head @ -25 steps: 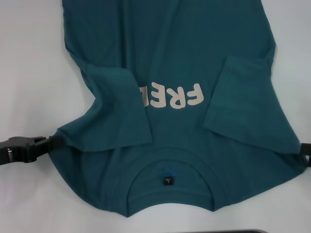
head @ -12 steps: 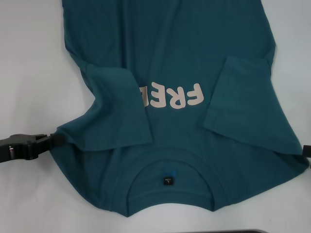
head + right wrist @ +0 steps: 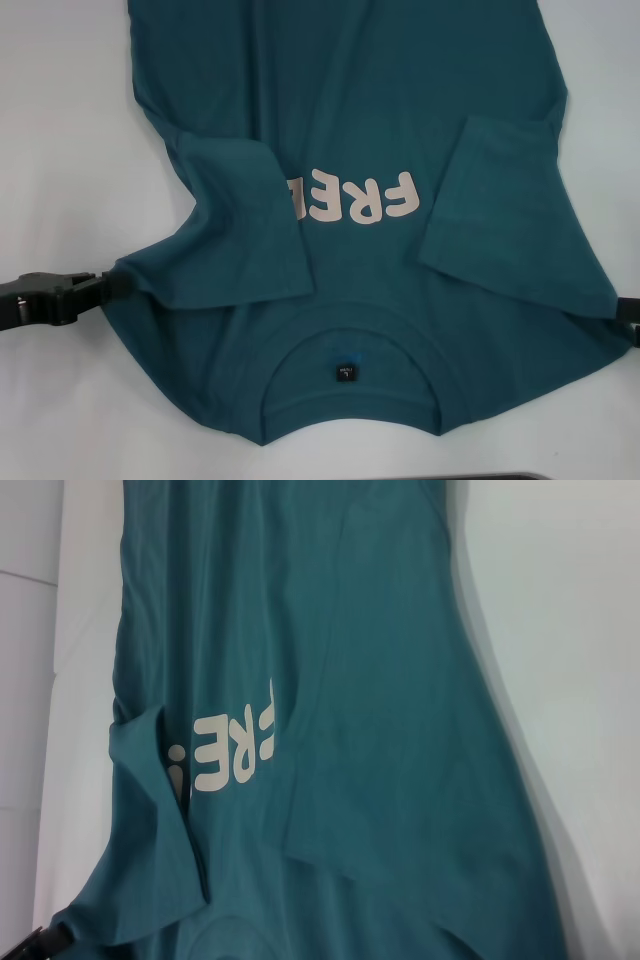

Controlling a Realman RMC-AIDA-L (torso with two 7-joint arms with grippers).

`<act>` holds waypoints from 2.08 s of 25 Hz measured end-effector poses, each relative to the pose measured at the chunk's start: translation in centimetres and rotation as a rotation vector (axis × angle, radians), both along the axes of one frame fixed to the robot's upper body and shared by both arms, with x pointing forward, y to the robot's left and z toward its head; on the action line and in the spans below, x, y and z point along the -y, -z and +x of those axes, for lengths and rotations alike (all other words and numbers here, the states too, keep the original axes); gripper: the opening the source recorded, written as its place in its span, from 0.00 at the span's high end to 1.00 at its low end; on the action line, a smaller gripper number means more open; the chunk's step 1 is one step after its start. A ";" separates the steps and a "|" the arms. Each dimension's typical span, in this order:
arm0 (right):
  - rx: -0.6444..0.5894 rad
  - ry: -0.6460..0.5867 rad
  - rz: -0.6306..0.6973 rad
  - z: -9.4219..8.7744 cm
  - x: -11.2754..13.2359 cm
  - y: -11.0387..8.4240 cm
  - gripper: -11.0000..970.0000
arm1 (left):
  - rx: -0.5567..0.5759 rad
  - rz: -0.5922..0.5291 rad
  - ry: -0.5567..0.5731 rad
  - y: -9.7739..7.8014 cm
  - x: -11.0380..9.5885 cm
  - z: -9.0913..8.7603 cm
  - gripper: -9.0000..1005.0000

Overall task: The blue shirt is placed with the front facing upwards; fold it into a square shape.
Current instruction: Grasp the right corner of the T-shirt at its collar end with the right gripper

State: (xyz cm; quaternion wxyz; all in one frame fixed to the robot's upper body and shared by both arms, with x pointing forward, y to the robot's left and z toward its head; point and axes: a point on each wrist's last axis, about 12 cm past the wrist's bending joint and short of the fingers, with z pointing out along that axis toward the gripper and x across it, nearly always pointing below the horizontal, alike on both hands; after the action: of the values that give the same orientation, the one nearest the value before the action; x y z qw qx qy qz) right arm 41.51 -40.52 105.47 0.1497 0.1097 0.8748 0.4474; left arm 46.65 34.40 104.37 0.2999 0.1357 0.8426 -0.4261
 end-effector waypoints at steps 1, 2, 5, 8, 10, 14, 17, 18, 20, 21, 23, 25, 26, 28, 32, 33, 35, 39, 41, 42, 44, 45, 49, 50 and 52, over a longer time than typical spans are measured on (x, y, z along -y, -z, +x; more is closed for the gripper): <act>0.000 -0.002 0.000 0.1 0.0 0.0 0.06 | 0.001 0.001 0.000 0.0 0.0 0.1 0.99; 0.000 -0.002 0.000 0.1 0.0 0.0 0.06 | 0.001 0.001 0.000 0.0 0.0 0.1 0.99; 0.000 -0.004 0.001 0.2 -0.1 0.0 0.06 | 0.004 0.006 -0.003 0.0 0.0 0.2 0.99; 0.003 -0.007 0.003 0.3 -0.3 0.0 0.06 | 0.005 0.008 -0.004 -0.1 -0.1 0.2 0.99; 0.007 -0.012 0.005 0.6 -0.4 -0.1 0.06 | 0.005 0.008 -0.004 -0.1 0.0 0.3 0.99; 0.019 -0.027 0.013 1.3 -1.0 -0.2 0.06 | 0.007 0.009 -0.003 -0.1 -0.1 0.3 0.99; 0.028 -0.040 0.019 1.9 -1.5 -0.3 0.06 | 0.007 0.010 -0.003 -0.1 -0.1 0.3 0.99; 0.031 -0.044 0.021 2.1 -1.7 -0.3 0.06 | 0.007 0.010 -0.003 -0.1 -0.1 0.3 0.99; 0.037 -0.053 0.026 2.4 -2.0 -0.4 0.06 | 0.008 0.010 -0.002 -0.1 -0.1 0.4 0.99; 0.039 -0.059 0.028 2.6 -2.2 -0.4 0.06 | 0.008 0.010 -0.002 -0.1 -0.1 0.4 0.99; 0.040 -0.073 0.030 2.9 -2.7 -0.4 0.06 | 0.009 0.010 -0.001 -0.1 0.0 0.4 0.99; 0.043 -0.087 0.035 3.3 -3.1 -0.4 0.06 | 0.010 0.010 0.000 -0.2 0.0 0.5 0.99; 0.046 -0.094 0.037 3.5 -3.4 -0.4 0.06 | 0.010 0.010 0.000 -0.2 0.0 0.5 0.99; 0.051 -0.107 0.041 3.8 -3.8 -0.5 0.06 | 0.011 0.010 0.000 -0.2 0.0 0.5 0.99; 0.056 -0.123 0.043 4.2 -4.2 -0.5 0.06 | 0.012 0.011 0.001 -0.2 0.0 0.6 0.99; 0.057 -0.124 0.043 4.2 -4.2 -0.5 0.06 | 0.012 0.011 0.002 -0.2 0.0 0.6 0.99; 0.059 -0.119 0.043 4.1 -4.1 -0.4 0.06 | 0.013 0.010 0.002 -0.2 0.1 0.6 0.99; 0.075 -0.098 0.046 3.6 -3.3 -0.6 0.06 | 0.012 0.009 0.002 -0.2 0.2 0.6 0.99; 0.089 -0.082 0.050 3.3 -2.5 -1.0 0.06 | 0.012 0.009 -0.002 -0.1 0.2 0.6 0.99; 0.089 -0.082 0.050 3.3 -2.5 -1.0 0.06 | 0.012 0.009 -0.002 -0.1 0.2 0.6 0.99; 0.095 -0.073 0.048 3.0 -2.0 -1.2 0.06 | 0.012 0.009 -0.004 -0.1 0.2 0.6 0.99; 0.094 -0.069 0.046 2.8 -1.7 -1.3 0.06 | 0.012 0.008 -0.005 -0.1 0.3 0.6 0.99; 0.078 -0.050 0.032 1.9 -0.6 -1.3 0.06 | 0.010 0.000 -0.009 0.0 0.4 0.6 0.99; 0.071 -0.045 0.029 1.6 -0.3 -1.3 0.06 | 0.010 0.000 -0.009 0.0 0.4 0.6 0.99; 0.054 -0.034 0.020 1.0 0.2 -1.2 0.06 | 0.008 -0.006 -0.008 0.1 0.6 0.6 0.99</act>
State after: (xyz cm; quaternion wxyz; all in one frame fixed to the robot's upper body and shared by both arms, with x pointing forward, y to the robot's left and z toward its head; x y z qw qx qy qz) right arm 42.55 -40.71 106.69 0.1644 0.0844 0.8677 0.4614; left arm 47.25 33.80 104.28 0.3055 0.1329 0.8406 -0.4270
